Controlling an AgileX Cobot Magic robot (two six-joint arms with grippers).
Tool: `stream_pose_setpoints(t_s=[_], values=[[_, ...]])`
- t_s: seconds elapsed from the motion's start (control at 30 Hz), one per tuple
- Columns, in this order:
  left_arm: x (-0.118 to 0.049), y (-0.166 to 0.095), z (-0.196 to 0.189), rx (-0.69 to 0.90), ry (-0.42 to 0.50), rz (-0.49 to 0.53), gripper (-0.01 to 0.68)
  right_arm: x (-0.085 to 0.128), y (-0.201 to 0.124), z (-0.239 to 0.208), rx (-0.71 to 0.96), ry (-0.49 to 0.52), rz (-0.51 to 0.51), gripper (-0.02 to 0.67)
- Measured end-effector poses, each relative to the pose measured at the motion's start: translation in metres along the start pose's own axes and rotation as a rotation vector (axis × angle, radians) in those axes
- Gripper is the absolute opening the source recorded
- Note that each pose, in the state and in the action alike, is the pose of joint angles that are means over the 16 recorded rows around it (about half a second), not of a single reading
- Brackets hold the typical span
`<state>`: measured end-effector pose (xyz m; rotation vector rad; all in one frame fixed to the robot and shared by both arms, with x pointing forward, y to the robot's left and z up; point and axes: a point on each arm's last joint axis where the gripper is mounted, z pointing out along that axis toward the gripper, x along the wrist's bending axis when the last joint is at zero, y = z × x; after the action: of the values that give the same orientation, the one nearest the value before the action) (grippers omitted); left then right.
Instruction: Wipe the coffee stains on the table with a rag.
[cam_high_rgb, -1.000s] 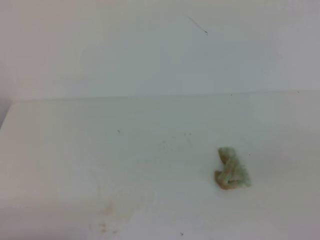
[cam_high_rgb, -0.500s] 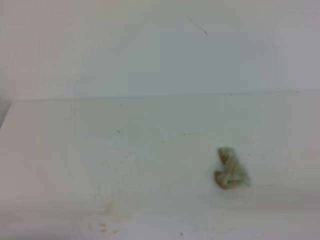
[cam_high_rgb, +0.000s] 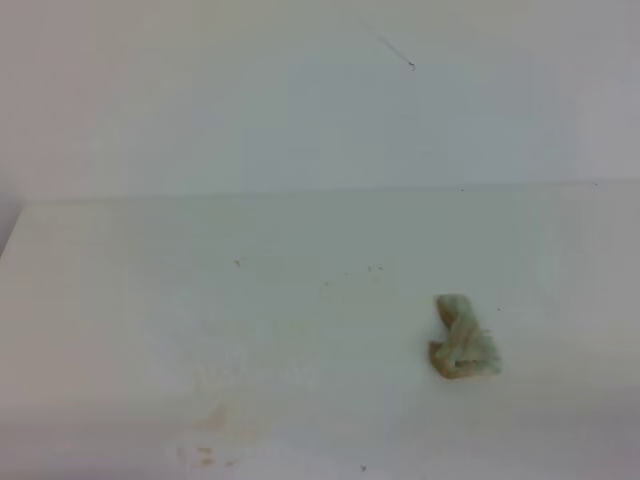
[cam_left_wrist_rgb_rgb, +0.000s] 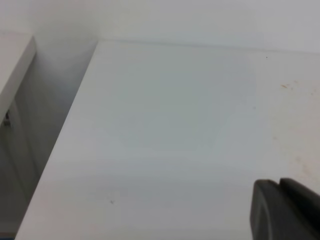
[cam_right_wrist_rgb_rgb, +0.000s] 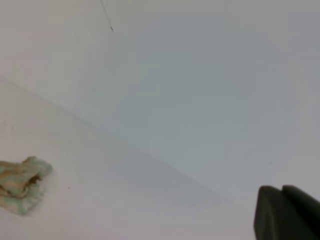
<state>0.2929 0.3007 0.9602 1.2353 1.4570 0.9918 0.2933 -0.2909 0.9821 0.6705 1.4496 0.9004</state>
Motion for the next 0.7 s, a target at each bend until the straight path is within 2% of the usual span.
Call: stream_pose_setpoints(t_s=[0.17,0.33,0.7], values=[[0.0000,0.0000,0.0000,0.000,0.000,0.000,0.001,0.0002,0.0000,0.0000,0.005,0.005,0.026,0.003],[0.0000,0.0000,0.0000,0.000,0.000,0.000,0.001,-0.0004,0.0009,0.0001,0.005,0.003,0.103,0.003],[0.0000,0.0000,0.0000,0.000,0.000,0.000,0.001,0.0003,-0.0020,0.0000,0.042,-0.005,0.389,0.003]])
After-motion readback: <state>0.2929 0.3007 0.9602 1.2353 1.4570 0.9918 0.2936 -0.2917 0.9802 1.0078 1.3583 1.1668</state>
